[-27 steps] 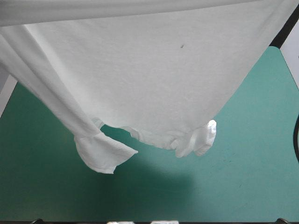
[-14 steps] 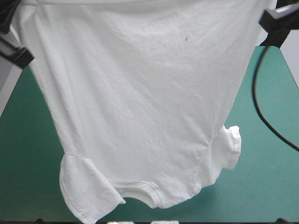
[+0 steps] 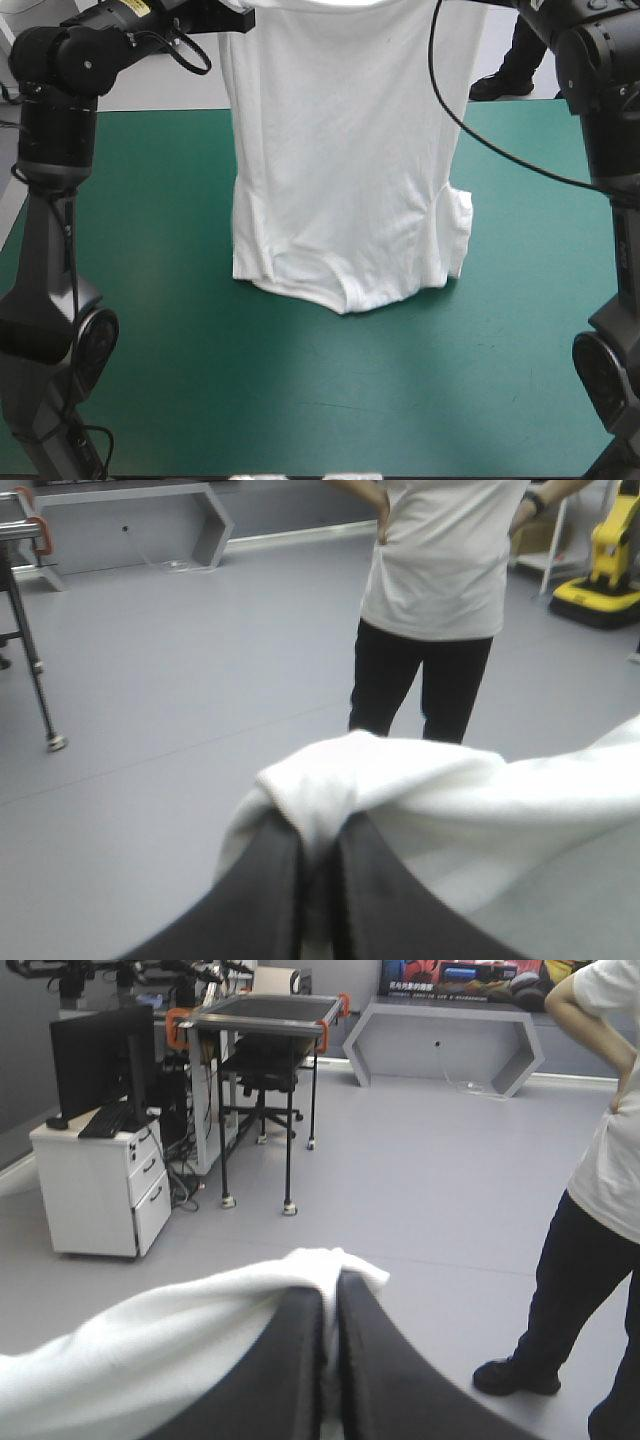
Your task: Fold the cloth
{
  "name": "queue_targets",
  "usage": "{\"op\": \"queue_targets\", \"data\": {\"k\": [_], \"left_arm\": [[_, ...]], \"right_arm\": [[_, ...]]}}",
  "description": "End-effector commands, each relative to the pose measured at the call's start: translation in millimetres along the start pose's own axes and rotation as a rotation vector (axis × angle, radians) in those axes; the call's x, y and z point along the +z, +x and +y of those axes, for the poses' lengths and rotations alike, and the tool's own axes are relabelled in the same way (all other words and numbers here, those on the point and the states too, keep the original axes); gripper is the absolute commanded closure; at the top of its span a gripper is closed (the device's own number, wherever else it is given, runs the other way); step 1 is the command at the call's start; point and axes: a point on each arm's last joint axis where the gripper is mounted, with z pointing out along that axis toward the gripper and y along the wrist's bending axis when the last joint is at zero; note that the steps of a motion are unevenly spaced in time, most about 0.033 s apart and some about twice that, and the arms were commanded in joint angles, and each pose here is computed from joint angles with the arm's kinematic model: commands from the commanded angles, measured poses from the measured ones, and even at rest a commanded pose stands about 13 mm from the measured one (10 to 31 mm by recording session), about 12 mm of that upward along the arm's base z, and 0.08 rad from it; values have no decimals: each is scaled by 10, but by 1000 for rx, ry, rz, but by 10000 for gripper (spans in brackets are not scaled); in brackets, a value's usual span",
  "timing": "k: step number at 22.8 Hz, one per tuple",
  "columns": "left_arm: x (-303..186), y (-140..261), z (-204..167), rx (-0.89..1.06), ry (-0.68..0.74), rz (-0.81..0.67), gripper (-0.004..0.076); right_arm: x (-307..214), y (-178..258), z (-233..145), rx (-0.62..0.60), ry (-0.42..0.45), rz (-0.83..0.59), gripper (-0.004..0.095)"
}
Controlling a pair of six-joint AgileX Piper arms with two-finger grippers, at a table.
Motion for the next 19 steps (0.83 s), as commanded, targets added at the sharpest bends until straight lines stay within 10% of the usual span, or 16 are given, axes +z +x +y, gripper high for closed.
{"op": "queue_targets", "data": {"k": [1, 9, 16, 19], "left_arm": [[-317, -499, 172, -75, 48, -421, 717], [-381, -559, 275, 40, 66, -504, 717], [94, 418, 610, -123, 174, 224, 717], [146, 590, 713, -235, 174, 323, 717]], "right_arm": [[-88, -328, -312, 14, 33, -280, 925], [203, -161, -622, 42, 35, -259, 925], [468, 474, -590, 59, -2, 199, 925], [585, 991, -543, 71, -44, 487, 925]]}}
